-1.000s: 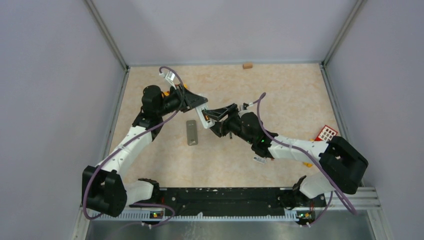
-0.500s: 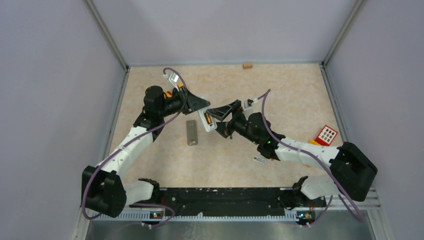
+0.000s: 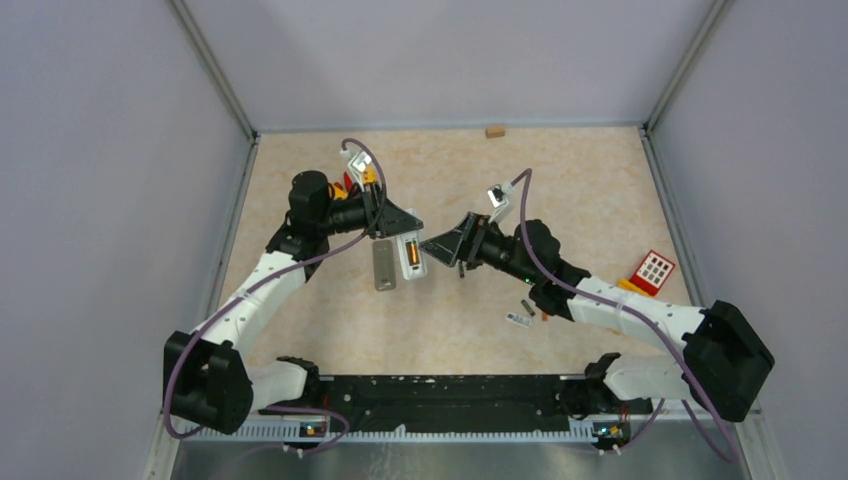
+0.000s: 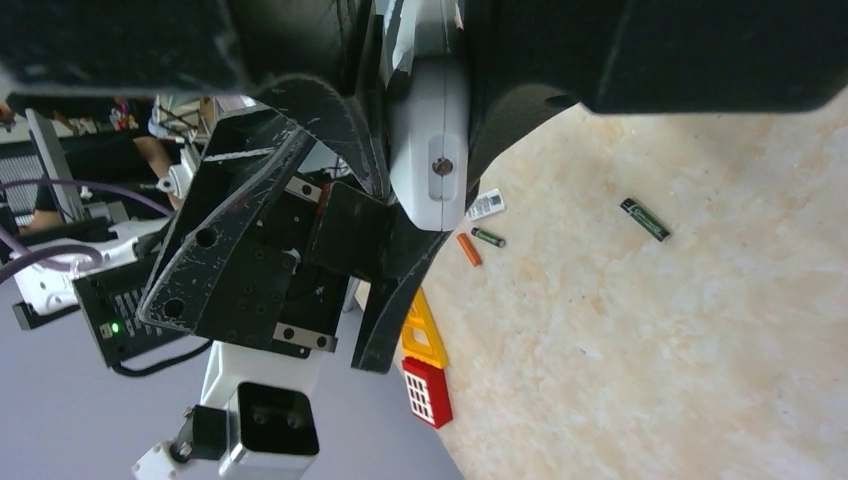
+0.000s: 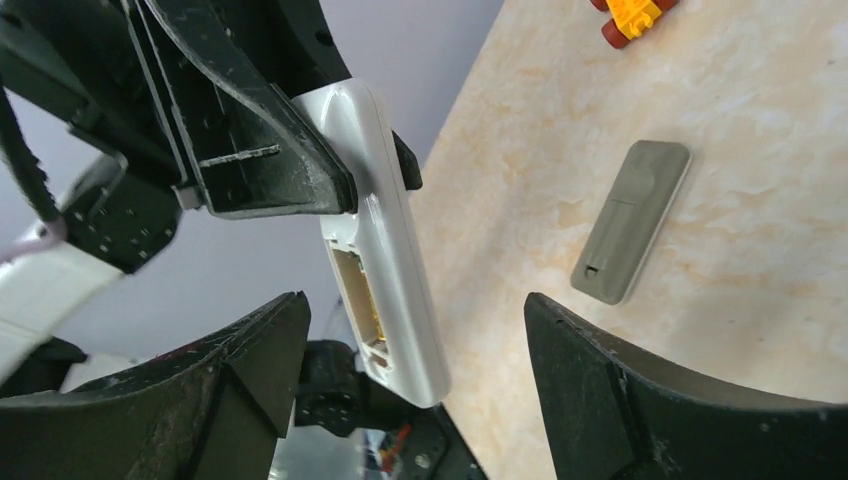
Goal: Load the batteries into the remote control
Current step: Load the battery into the remote control.
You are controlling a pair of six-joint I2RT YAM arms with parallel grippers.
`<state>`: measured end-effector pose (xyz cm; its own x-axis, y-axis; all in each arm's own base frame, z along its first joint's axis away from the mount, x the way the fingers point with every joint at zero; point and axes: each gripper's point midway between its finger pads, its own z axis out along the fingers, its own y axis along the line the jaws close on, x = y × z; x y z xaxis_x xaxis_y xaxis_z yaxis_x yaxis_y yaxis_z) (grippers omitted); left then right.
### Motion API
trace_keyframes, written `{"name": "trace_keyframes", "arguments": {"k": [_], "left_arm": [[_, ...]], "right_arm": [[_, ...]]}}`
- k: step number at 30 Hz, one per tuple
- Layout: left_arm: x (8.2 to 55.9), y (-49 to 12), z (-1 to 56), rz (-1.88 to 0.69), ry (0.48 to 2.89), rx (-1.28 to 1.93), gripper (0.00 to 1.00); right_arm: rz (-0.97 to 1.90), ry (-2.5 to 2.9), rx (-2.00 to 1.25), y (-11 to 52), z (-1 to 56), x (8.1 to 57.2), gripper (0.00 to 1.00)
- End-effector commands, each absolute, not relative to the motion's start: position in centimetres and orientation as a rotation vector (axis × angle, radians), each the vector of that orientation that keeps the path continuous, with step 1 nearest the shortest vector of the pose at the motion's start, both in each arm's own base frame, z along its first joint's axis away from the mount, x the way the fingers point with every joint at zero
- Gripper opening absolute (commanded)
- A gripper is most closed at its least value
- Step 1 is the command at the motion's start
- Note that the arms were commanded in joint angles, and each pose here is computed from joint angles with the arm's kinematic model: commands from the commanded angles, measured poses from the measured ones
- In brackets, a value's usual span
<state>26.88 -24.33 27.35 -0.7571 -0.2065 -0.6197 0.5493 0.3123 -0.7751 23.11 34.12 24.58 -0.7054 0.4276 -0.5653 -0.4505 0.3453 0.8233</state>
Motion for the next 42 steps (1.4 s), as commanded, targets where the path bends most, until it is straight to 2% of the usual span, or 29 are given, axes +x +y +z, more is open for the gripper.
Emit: {"name": "trace_keyframes", "arguments": {"k": [1, 6, 10, 13, 23, 27, 36, 42], "left_arm": [[25.6, -24.6, 30.0, -1.527, 1.817, 0.499, 0.0], [24.9, -24.5, 30.2, -1.524, 1.791, 0.535, 0.0], [24.9, -24.5, 30.2, -1.528, 1.793, 0.525, 0.0], [24.8, -24.5, 30.4, -1.536, 1.794, 0.521, 0.0], [25.1, -24.4, 30.6, -1.519, 1.801, 0.478, 0.0], [25.5, -24.4, 30.4, -1.516, 1.814, 0.462, 0.0], [26.0, -24.4, 29.8, -1.512, 1.856, 0.439, 0.0], [26.2, -24.5, 29.8, -1.516, 1.864, 0.421, 0.0]], "right_arm": [[1.346, 1.727, -0.321, 34.4, 27.2, 22.7, 0.78], [1.371, 1.672, -0.42, 35.5, 28.4, 22.4, 0.67], [1.362, 1.648, -0.478, 36.6, 29.0, 22.1, 0.64], [1.307, 1.671, -0.489, 37.2, 28.8, 22.4, 0.62], [1.099, 1.79, -0.533, 37.8, 26.5, 23.2, 0.42], [1.083, 1.794, -0.556, 37.6, 26.2, 22.9, 0.41], [1.062, 1.769, -0.654, 37.0, 25.3, 21.8, 0.48], [0.998, 1.829, -0.639, 37.1, 24.6, 22.7, 0.49]]}}
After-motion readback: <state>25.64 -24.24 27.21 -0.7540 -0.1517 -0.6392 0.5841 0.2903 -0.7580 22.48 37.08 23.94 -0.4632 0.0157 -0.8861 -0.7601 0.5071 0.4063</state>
